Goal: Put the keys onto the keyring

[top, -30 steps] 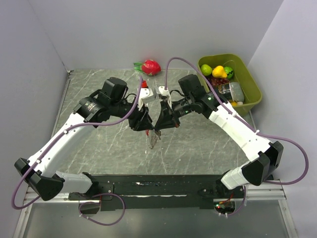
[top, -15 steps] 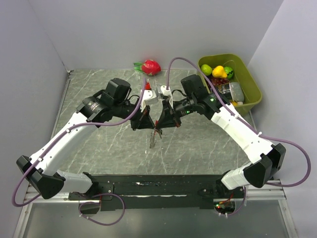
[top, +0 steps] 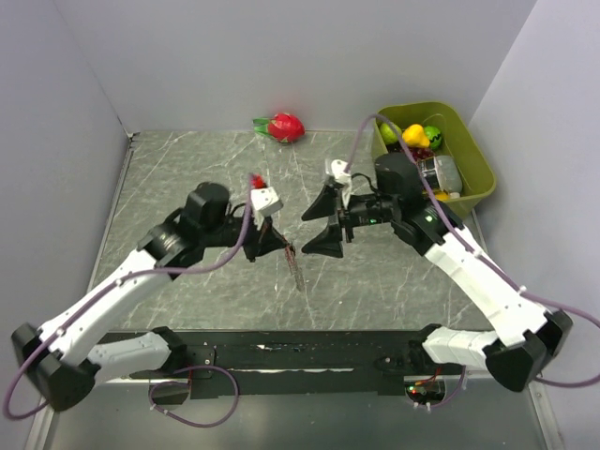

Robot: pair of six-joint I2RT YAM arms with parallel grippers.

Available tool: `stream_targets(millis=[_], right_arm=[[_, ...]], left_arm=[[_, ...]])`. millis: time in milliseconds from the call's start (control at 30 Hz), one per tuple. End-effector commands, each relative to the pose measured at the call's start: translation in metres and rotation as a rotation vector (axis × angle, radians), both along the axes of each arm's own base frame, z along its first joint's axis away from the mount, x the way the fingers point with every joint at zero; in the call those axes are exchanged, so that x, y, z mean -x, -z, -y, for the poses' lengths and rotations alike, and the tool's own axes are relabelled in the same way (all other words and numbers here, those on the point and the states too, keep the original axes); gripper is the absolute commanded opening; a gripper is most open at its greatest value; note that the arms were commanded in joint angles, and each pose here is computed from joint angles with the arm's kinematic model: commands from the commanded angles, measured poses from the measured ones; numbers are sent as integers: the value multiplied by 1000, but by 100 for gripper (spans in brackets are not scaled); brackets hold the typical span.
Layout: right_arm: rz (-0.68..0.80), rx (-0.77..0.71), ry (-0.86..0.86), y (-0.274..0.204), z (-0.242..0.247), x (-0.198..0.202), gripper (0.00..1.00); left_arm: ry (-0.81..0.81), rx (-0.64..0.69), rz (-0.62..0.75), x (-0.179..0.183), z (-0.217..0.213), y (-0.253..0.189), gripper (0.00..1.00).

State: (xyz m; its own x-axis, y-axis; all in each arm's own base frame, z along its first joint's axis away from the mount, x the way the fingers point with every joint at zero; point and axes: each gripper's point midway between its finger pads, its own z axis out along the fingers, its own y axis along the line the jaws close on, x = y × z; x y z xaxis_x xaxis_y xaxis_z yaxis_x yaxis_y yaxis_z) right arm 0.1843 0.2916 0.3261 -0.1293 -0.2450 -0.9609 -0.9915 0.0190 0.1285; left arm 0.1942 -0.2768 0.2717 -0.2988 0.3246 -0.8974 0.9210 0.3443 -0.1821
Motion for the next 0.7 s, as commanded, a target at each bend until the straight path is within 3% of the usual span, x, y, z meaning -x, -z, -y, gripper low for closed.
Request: stream_targets(millis=[0,133,233,533,633,667], right_arm=[[98,-151,52,-37,4,-9,87],[65,-195,4,-38,2,-4,86],[50,-217,-18,-40,-1,-3,85],[34,-263,-116,-49,-9,11,75],[37,-263,-146,-49,-10,17,69],[37,-263,-146,-48,-10,17,62]], left_arm=[[-109,346,239,-8,-1,-86,1],[-82,592,397,17,-15,-117,1],[-3,659,442,34,-15,-122,1],[101,682,414,43,-2,-121,1],[100,682,420,42,-1,-123,1],[97,684,422,41,-2,-124,1]])
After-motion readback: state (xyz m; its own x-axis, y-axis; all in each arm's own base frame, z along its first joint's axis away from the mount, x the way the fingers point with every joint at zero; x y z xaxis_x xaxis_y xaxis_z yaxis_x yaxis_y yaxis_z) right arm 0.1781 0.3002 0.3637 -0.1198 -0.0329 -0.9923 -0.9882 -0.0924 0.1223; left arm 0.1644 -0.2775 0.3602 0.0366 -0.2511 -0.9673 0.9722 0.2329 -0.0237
